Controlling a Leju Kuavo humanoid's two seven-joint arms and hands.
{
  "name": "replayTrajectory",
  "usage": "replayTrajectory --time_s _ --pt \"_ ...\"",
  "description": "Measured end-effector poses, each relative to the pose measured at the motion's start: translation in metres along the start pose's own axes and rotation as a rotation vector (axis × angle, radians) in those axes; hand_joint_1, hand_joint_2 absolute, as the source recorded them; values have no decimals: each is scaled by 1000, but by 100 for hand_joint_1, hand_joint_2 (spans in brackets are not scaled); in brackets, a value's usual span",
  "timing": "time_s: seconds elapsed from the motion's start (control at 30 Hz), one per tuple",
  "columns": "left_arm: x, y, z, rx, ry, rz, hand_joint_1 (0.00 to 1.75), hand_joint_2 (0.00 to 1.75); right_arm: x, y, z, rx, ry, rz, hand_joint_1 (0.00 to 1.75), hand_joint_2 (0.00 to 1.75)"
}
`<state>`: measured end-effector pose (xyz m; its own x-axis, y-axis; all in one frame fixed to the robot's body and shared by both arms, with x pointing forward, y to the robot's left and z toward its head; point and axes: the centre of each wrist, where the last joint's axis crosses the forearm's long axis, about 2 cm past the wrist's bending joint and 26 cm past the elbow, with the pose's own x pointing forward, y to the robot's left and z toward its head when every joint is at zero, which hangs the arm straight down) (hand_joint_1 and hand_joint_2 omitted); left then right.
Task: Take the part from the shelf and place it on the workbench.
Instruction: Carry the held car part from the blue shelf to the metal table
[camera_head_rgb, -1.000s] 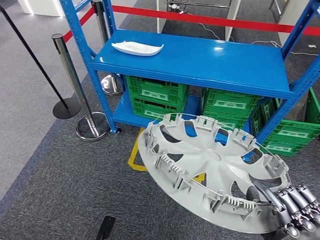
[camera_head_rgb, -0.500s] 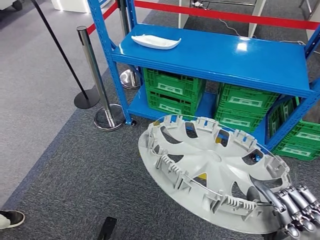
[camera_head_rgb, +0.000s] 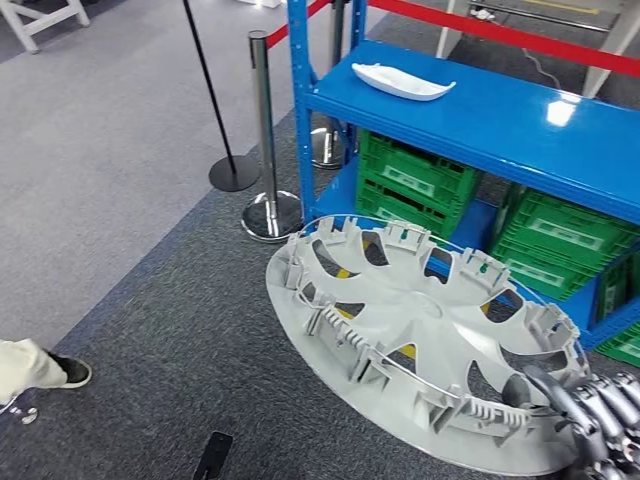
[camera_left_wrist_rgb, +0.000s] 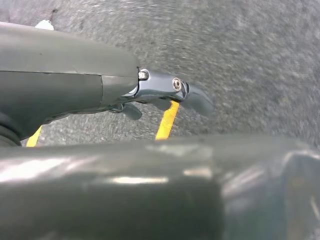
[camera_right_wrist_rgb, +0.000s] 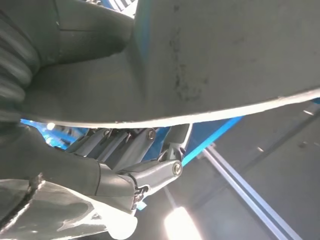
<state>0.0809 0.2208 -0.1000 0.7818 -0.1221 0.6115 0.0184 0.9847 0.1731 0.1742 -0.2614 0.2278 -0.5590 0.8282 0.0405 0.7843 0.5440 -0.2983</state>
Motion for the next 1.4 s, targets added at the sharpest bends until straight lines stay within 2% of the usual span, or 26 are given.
replayTrajectory --time_s 0.9,1.4 --pt "-2 2 0 0 3 -8 0 0 8 2 -3 -58 41 -114 175 175" --pt "-3 -2 2 -8 9 -1 0 0 7 1 -2 -55 33 -124 175 175"
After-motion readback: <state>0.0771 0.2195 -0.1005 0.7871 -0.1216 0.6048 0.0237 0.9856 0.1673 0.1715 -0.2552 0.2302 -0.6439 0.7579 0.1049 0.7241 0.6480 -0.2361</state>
